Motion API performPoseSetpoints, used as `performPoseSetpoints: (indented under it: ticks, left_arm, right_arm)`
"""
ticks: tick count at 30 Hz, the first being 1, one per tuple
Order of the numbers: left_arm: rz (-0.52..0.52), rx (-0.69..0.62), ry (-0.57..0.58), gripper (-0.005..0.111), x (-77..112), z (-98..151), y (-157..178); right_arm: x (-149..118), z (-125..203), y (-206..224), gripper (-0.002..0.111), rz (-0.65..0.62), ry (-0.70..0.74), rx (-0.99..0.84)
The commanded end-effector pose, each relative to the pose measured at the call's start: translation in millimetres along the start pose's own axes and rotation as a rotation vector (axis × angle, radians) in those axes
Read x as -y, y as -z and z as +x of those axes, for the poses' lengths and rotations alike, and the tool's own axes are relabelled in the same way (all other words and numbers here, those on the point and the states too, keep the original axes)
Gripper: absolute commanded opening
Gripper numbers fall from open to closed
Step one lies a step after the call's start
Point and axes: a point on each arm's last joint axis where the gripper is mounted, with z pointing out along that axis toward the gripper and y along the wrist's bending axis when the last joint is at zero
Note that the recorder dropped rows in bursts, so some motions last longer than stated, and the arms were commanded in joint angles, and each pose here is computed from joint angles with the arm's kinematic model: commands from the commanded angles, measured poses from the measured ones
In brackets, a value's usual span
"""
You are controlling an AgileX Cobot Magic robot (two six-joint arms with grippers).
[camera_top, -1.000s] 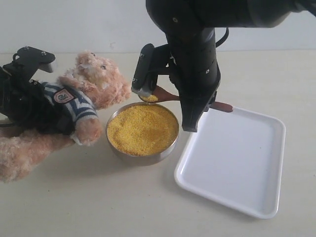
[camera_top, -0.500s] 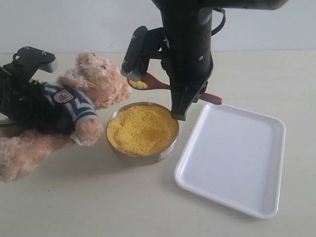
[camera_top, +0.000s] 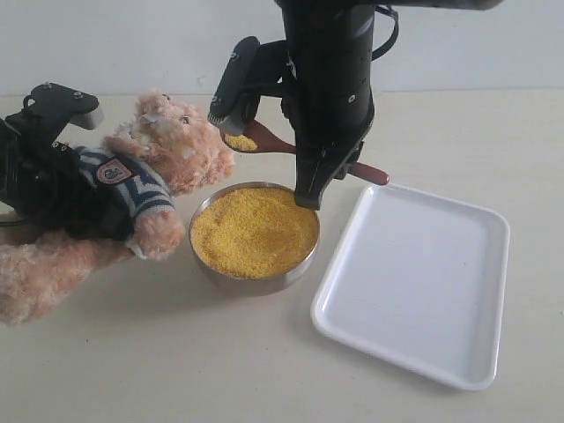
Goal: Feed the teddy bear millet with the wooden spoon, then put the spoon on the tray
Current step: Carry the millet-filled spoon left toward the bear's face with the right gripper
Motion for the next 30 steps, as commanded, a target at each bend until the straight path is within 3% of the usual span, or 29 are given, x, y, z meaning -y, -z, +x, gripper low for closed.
performPoseSetpoints:
  ticks: [1,30]
  left_arm:
    - [0.006,0.013,-0.002,0.004,2.5,-3.0,2.3]
    - [-0.010,0.058,-0.005,0.004,3.2,-7.8,1.5]
  right_arm:
    - [3.2,-4.1,-1.2,0.000,0.001,-0.023,0.003]
    - [10.3,-14.2,14.5,0.000,-0.006,-0.079,0.080]
